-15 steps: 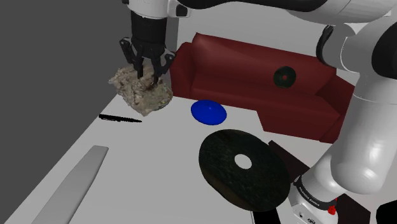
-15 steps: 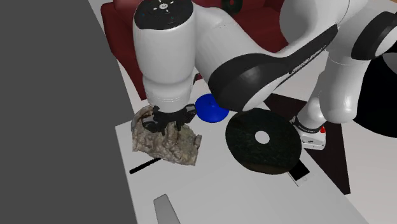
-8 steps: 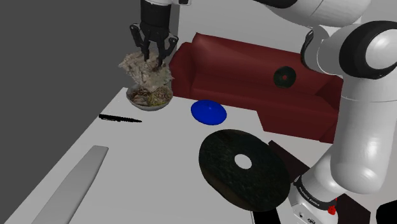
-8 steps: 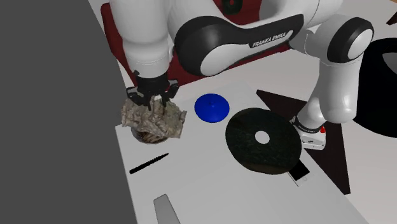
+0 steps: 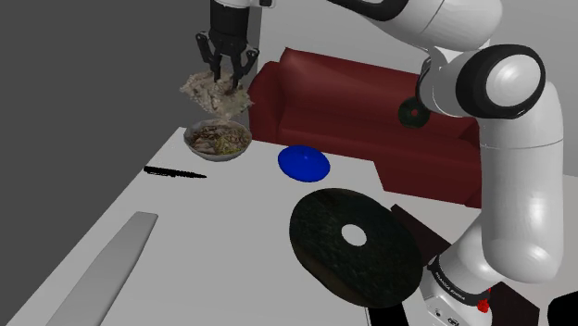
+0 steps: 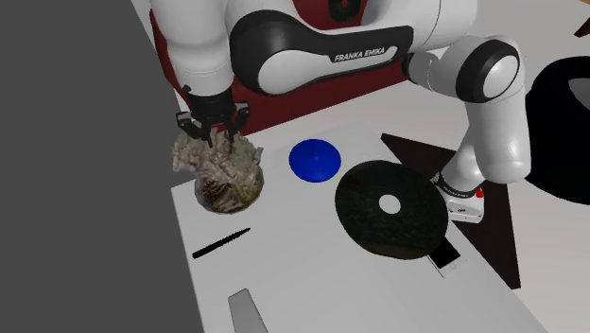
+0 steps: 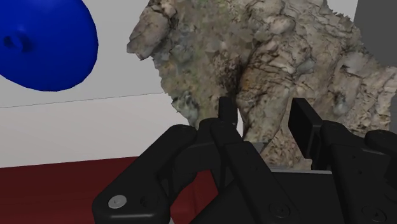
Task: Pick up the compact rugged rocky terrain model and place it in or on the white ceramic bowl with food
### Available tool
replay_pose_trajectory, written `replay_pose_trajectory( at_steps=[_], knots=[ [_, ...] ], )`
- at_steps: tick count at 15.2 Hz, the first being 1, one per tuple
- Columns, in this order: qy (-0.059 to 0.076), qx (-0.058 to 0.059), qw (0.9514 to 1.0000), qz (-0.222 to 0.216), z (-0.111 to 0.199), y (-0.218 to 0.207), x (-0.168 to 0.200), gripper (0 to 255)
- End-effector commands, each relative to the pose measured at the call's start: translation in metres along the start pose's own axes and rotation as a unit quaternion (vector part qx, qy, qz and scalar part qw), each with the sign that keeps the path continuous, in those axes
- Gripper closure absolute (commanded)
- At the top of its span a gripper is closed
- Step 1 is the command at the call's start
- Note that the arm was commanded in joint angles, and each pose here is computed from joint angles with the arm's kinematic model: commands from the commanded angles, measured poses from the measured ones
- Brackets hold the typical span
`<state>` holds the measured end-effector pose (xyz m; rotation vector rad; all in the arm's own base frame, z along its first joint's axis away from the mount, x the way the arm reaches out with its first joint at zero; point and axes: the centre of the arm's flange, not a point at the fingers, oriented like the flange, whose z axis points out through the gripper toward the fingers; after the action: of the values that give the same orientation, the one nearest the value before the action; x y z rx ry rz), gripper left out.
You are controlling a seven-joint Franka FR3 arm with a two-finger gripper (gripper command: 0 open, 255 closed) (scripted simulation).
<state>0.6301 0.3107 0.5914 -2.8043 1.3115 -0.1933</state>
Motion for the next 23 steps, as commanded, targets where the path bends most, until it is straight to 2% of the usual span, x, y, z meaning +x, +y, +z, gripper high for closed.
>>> replay_pose_trajectory(
  at_steps=[1, 15, 23],
  knots=[
    [0.000, 0.000, 1.0000, 0.000, 0.010, 0.002, 0.000, 255],
    [0.000, 0.000, 1.0000, 0.000, 0.086, 0.009, -0.008, 255],
    [0.000, 0.000, 1.0000, 0.000, 0.086, 0.009, -0.008, 255]
  ],
)
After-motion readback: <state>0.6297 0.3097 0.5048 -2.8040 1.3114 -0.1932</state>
